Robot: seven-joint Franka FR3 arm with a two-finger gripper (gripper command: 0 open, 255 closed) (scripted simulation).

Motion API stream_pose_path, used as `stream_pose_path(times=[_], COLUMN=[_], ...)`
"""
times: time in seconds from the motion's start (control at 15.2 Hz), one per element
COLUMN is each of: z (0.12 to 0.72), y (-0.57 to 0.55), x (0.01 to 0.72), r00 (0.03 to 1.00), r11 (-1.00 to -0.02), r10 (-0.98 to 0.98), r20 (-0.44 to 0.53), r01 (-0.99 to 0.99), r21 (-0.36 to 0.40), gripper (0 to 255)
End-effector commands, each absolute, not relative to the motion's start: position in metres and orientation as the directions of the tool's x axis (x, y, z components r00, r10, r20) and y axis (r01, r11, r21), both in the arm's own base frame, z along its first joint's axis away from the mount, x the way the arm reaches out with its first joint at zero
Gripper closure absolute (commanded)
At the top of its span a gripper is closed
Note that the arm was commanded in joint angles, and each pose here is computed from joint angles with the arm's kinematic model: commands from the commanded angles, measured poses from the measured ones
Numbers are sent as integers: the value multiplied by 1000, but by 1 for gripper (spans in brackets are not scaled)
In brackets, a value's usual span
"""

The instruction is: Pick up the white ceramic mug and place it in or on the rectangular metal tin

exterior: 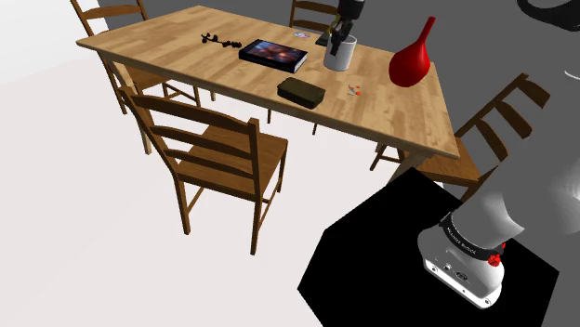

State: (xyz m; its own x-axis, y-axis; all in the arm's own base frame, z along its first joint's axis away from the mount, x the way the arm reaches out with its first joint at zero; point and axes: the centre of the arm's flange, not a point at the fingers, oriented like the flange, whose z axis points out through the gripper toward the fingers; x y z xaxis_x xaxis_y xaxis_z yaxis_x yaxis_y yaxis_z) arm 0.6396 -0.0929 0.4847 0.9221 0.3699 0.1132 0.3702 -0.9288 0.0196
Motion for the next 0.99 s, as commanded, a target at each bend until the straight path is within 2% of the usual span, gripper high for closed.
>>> stream_pose_path(times=[0.0,0.46,0.92], z=[485,490,453], y=[-71,1,1], x=[654,701,701], r00=[922,922,922], r11=[-929,-929,-929], r10=[369,369,369], r20=[114,114,114], r01=[369,369,369], r21=[20,20,20], gripper=[255,255,255])
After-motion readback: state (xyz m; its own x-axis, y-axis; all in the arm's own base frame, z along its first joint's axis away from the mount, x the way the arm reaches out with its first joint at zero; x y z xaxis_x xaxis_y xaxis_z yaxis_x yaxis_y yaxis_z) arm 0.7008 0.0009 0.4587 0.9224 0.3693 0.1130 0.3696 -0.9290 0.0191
